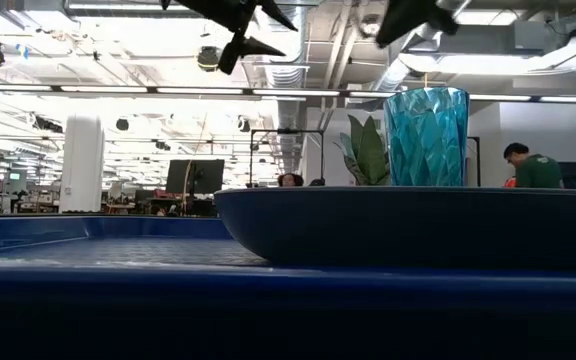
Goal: Pick and place plate/cup/fork/spoon on tray
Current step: Put the blue fork on the blue tray to the left of the blue plate
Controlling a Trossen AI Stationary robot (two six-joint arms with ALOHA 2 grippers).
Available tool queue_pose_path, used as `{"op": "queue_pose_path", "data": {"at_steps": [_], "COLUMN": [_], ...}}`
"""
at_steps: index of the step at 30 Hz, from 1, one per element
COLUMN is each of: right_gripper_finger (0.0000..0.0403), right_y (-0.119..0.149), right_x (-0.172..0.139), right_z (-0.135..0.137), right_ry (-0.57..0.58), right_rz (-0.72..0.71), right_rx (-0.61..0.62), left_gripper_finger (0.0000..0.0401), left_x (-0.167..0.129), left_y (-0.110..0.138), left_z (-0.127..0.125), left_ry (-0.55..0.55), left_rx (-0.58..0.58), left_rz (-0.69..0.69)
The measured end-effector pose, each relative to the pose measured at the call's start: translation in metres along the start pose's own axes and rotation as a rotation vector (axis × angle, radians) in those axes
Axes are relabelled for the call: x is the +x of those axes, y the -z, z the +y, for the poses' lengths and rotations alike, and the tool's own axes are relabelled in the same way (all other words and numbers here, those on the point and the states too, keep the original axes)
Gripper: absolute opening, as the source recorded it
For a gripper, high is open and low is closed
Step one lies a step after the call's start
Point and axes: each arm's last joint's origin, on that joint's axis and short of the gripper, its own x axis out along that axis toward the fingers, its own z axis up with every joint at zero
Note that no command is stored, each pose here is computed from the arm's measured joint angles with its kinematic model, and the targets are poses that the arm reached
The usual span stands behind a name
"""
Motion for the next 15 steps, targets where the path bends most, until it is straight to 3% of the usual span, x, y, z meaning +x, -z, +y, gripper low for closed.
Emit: {"op": "queue_pose_path", "data": {"at_steps": [6,10,15], "right_gripper_finger": [0.0021,0.0021,0.0021], "right_y": [-0.012,-0.023,-0.044], "right_x": [0.039,0.058,0.076], "right_z": [0.016,0.023,0.029], "right_ry": [-0.032,-0.028,-0.016], "right_rz": [0.032,0.017,-0.02], "right_rx": [-0.082,-0.108,-0.122], "left_gripper_finger": [0.0206,0.0221,0.0233], "left_x": [-0.011,-0.022,-0.029], "left_y": [-0.02,-0.034,-0.036], "left_z": [-0.004,-0.015,-0.024], "left_ry": [-0.078,-0.142,-0.268], "left_rx": [0.099,0.232,0.356], "left_rz": [0.002,-0.04,-0.082]}}
